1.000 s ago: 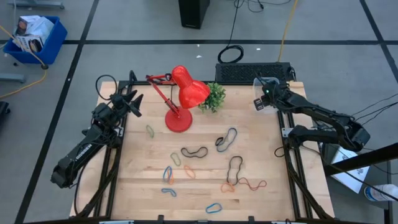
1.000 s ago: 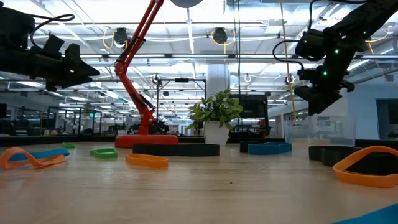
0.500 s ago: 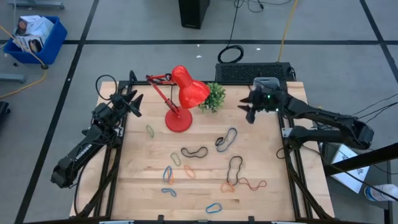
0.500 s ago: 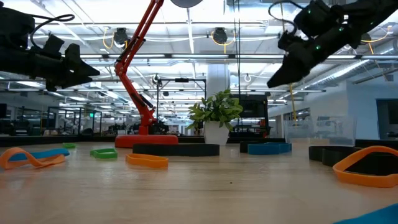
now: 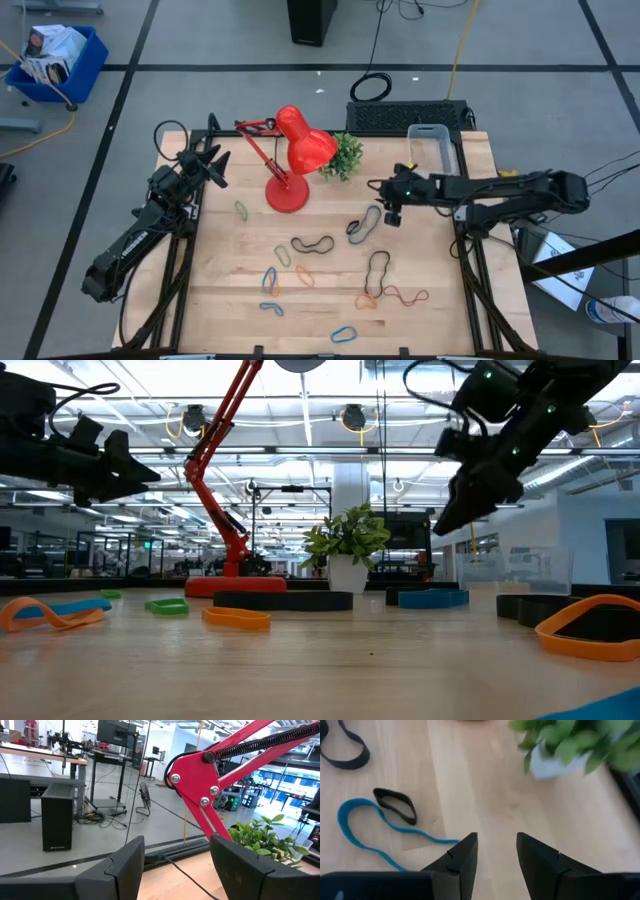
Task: Pick and place rubber bands into bin
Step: Put the blue rubber band into the transparent bin
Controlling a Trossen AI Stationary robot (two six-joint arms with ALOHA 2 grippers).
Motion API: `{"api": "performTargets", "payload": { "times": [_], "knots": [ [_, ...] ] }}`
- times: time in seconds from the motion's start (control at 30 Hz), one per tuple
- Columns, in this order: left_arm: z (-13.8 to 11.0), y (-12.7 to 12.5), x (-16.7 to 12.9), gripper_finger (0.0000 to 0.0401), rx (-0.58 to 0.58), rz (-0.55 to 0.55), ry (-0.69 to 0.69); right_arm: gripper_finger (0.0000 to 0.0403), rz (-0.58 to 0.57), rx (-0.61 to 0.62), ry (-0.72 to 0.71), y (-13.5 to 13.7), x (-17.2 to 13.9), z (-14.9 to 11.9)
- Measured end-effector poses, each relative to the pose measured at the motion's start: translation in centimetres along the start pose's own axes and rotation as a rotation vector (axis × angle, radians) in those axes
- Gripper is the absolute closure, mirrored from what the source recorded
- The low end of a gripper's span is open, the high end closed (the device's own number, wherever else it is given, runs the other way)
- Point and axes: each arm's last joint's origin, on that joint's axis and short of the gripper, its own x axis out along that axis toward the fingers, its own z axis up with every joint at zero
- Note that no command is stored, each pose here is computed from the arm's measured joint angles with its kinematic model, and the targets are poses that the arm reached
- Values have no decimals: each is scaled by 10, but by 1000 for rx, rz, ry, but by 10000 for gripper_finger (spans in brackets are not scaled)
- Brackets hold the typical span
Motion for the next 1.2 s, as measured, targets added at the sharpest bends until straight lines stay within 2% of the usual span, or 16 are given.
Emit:
{"api": "performTargets", "payload": {
  "times": [0.47, 0.7, 0.9, 1.03, 1.2],
  "knots": [
    [0, 0, 0, 171, 1, 0, 0, 273, 6, 47, 213, 8, 42, -20],
    [0, 0, 0, 171, 1, 0, 0, 273, 80, 80, 262, 12, 51, -26],
    [0, 0, 0, 171, 2, 0, 0, 277, 77, 102, 288, 12, 56, -28],
    [0, 0, 0, 171, 4, 0, 0, 309, 78, 102, 284, 12, 55, -28],
    [0, 0, 0, 171, 5, 0, 0, 385, 81, 87, 278, 12, 53, -27]
  ]
}}
